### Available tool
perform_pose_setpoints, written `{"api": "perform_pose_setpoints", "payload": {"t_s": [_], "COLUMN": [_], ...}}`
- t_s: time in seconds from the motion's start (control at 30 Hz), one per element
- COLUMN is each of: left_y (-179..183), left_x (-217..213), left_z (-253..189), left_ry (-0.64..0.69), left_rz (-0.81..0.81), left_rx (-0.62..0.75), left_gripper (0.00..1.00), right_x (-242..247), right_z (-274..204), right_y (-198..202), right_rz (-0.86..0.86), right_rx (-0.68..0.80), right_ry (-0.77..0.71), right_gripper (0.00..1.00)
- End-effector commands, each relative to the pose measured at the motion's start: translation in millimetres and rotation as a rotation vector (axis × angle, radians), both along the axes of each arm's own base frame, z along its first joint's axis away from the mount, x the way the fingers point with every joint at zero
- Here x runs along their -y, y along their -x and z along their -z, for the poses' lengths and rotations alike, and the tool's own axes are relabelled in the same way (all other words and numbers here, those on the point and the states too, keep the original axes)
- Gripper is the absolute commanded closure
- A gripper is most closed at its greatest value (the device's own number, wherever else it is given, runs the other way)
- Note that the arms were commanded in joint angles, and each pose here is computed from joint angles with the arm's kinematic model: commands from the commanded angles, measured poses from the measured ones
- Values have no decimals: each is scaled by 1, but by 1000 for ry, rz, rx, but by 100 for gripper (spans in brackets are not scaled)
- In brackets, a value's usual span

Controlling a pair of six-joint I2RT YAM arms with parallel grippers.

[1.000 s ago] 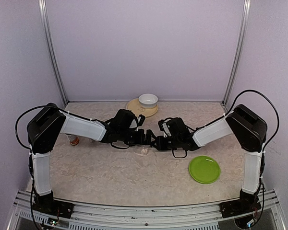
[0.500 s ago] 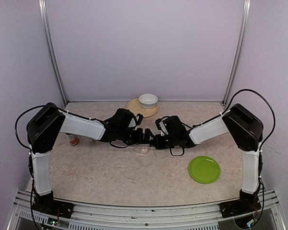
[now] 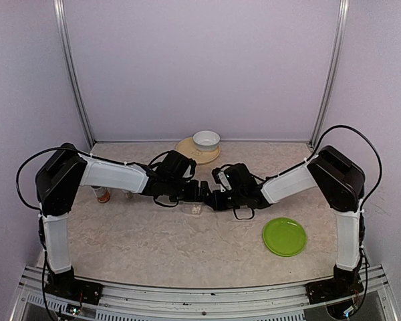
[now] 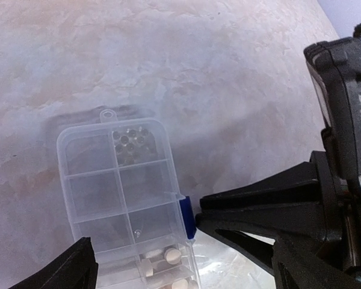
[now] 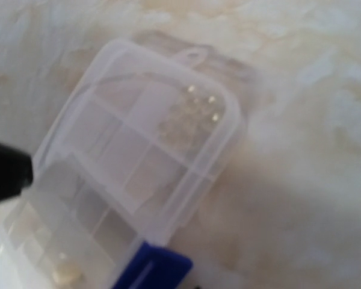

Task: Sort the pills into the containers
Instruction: Close the lid of the pill container, then pick up the pill container from the center of the board.

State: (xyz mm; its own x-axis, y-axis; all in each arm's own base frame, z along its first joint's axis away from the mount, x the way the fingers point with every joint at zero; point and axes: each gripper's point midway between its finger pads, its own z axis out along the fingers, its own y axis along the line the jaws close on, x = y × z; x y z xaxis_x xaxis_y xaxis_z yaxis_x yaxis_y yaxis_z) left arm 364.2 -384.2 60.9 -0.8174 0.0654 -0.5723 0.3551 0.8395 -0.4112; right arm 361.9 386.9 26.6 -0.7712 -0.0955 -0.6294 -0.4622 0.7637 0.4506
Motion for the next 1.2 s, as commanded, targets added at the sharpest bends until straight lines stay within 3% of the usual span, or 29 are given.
{"api": "perform_pose_setpoints", "payload": {"t_s": [0.0,0.27,0.43,0.77,1.17], "left_y": [3,2,-4,1,14], "left_x": [-25,-10,-23,-40,-25], "left_z": [10,-15,-26,-2,25], "left_ry": [-110,-3,-67,-233,-340], "left_rz": [-51,32,-13,-31,31], "left_rx": [2,51,77,47,-21], "left_gripper": [1,1,1,1,1], "right_x": [-3,-4,6,60,78], "right_z": [31,27,17,1,-4], "right_y": [27,29,30,16,13], "right_rz": [-54,-59,-47,62,98], "right_rx": [-89,-88,-90,-73,-50], "right_ry": [42,25,10,-28,-31], "right_gripper": [88,85,77,57,48]}}
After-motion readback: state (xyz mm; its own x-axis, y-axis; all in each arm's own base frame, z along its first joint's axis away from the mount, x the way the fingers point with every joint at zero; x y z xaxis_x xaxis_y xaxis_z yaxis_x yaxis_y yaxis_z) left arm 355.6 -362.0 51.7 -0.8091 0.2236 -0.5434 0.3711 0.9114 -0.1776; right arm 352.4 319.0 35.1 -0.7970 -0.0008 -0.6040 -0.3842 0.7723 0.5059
